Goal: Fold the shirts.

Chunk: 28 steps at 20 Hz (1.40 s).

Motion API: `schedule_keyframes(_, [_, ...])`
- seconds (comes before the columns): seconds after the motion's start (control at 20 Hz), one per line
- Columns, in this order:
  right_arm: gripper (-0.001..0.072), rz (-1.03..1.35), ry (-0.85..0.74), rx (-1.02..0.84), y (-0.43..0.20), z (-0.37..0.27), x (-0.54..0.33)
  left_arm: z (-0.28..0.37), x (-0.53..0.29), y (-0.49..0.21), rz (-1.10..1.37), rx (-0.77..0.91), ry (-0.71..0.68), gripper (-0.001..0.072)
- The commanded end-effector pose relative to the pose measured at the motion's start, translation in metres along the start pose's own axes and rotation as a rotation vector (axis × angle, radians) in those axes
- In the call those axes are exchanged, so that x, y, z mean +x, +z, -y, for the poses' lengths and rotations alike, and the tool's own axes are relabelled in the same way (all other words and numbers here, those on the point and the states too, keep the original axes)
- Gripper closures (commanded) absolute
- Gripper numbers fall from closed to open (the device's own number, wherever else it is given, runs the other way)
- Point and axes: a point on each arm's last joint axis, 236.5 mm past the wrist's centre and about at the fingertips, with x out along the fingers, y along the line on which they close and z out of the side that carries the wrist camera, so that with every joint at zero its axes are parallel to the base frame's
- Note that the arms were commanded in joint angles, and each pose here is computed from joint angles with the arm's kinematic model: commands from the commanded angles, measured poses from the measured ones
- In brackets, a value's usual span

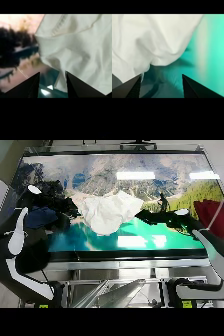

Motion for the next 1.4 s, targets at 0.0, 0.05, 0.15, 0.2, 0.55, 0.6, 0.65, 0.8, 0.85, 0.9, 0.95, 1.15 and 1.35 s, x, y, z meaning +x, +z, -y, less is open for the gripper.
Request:
schedule_keyframes(0.0, [0.0159,-0.044,0.029,-0.046,0.009,-0.006,0.047,-0.008,0.023,0.017,0.01,0.026,0.004,0.0364])
schedule_keyframes(0.05, [0.0159,-0.053,0.036,-0.059,0.011,-0.01,0.056,-0.005,0.027,0.023,0.012,0.04,0.002,0.0364])
schedule_keyframes(0.15, [0.016,-0.07,0.047,-0.063,0.013,-0.018,0.072,0.002,0.04,0.03,0.005,0.068,-0.002,0.0364])
schedule_keyframes(0.2, [0.016,-0.075,0.052,-0.07,0.013,-0.022,0.076,0.006,0.047,0.032,-0.003,0.083,-0.005,0.0364])
schedule_keyframes(0.55, [0.069,-0.098,0.071,-0.084,0.007,-0.03,0.079,0.038,0.051,0.032,-0.066,0.169,-0.044,0.0689])
schedule_keyframes(0.6, [0.0691,-0.106,0.078,-0.085,0.006,-0.032,0.078,0.045,0.042,0.034,-0.069,0.19,-0.051,0.069])
schedule_keyframes(0.65, [0.0691,-0.11,0.086,-0.085,0.006,-0.034,0.075,0.054,0.031,0.039,-0.058,0.213,-0.055,0.069])
schedule_keyframes(0.8, [0.0693,-0.071,0.106,-0.1,0.024,-0.041,0.049,0.085,-0.025,0.058,0.041,0.284,-0.051,0.069])
schedule_keyframes(0.85, [0.0692,-0.045,0.121,-0.111,0.034,-0.048,0.034,0.1,-0.047,0.062,0.08,0.317,-0.049,0.069])
schedule_keyframes(0.9, [0.0692,-0.003,0.136,-0.127,0.048,-0.058,0.013,0.116,-0.075,0.065,0.127,0.353,-0.044,0.069])
schedule_keyframes(0.95, [0.0692,0.051,0.151,-0.154,0.064,-0.07,-0.012,0.135,-0.105,0.065,0.178,0.394,-0.039,0.069])
schedule_keyframes(1.15, [0.0692,0.281,0.247,-0.352,0.109,-0.163,-0.145,0.222,-0.234,0.046,0.434,0.554,-0.012,0.0689])
schedule_keyframes(1.35, [0.0692,0.538,0.308,-0.674,0.088,-0.291,-0.275,0.321,-0.353,-0.025,0.729,0.744,-0.038,0.0689])
